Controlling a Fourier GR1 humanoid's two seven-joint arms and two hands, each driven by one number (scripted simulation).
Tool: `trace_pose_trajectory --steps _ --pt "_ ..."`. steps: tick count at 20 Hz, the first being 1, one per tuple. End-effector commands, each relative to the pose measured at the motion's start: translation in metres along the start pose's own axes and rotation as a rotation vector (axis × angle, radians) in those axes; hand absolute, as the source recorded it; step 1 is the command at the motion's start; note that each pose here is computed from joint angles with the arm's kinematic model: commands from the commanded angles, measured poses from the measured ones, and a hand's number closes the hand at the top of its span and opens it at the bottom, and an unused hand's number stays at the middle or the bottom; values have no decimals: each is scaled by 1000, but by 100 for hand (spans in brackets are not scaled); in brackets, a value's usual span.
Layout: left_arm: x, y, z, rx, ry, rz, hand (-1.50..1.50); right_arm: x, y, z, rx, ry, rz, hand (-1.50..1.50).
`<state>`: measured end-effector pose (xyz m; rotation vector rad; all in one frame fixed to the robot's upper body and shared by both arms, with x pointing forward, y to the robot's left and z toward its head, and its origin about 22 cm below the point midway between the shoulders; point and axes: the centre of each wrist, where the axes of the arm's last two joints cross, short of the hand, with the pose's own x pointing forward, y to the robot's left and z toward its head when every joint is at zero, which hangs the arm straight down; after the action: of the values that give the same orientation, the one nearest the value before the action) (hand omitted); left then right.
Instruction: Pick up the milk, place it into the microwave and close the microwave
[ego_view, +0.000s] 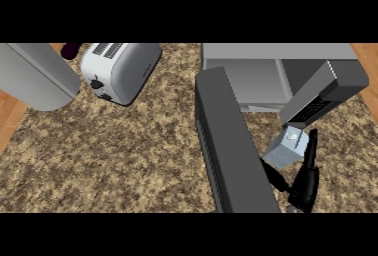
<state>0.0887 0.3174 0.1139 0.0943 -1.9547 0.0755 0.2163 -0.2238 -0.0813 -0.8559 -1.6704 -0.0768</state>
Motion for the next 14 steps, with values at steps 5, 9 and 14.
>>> trace_pose_trajectory --steps 5,9,14 --pt "3 0 10 -15 -5 2 -150 -54 -3 -13 15 -1 10 -150" --pt "2 -5 -1 -7 -13 15 -150 -49 13 -27 51 -17 -19 150" --pt "3 6 16 -24 -1 12 -150 -58 3 -30 106 -174 70 150"
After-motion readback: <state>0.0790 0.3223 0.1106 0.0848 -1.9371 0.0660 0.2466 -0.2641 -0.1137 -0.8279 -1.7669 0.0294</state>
